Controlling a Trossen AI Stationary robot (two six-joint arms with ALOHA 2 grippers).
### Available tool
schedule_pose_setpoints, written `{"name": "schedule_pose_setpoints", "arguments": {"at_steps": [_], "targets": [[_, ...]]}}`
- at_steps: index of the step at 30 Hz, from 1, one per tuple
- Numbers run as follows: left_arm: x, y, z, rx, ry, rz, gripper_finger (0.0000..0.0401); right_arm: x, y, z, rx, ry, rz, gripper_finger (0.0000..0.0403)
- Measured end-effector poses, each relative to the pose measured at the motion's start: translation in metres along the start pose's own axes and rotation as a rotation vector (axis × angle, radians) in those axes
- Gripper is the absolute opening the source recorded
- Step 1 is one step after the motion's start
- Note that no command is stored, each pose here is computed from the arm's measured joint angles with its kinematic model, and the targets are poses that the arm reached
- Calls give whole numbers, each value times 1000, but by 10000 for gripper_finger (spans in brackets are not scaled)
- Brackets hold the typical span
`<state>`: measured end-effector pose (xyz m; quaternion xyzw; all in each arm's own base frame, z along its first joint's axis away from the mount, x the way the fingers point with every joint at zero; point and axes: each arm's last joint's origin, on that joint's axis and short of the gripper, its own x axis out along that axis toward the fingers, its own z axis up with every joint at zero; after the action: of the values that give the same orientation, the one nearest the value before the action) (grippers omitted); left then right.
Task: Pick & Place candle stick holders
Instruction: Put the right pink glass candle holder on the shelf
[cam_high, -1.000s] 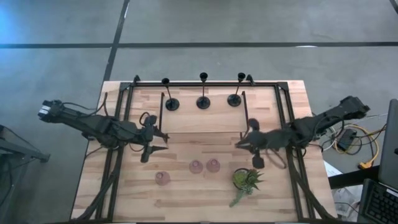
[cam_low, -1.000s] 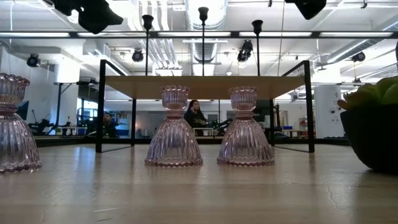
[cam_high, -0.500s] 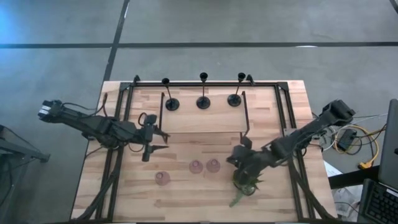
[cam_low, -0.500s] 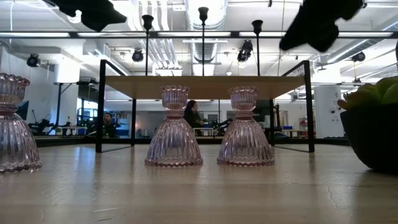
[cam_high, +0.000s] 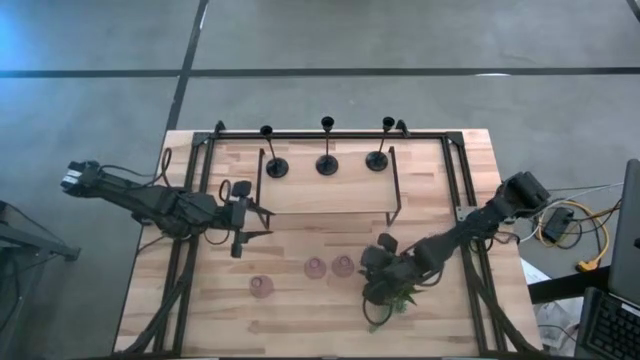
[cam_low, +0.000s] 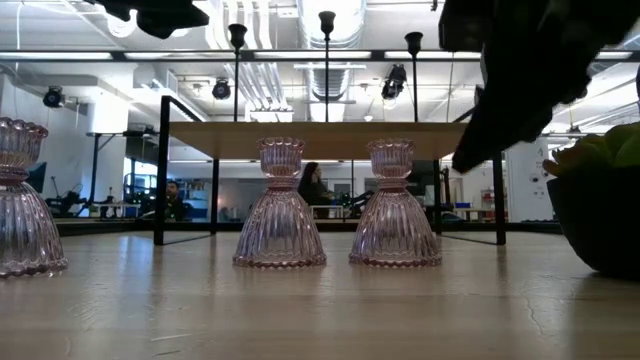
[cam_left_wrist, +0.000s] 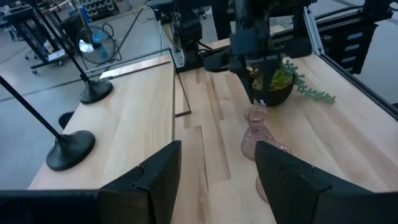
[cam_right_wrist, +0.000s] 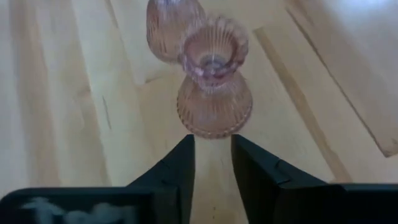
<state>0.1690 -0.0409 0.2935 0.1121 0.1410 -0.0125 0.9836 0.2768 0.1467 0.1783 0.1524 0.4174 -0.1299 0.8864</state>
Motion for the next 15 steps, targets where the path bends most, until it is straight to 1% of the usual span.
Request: {"name": "schedule_pose_setpoints", "arguments": {"at_steps": [3, 8, 15], "targets": [[0, 0, 0, 2, 1, 0, 209, 10, 1, -5, -31, 15, -18, 126], [0, 0, 0, 2, 0, 0, 209, 22, -2, -6, -37, 25, -53, 168], [0, 0, 0, 2, 0, 0, 209, 24, -1, 2, -78, -22, -80, 217]]}}
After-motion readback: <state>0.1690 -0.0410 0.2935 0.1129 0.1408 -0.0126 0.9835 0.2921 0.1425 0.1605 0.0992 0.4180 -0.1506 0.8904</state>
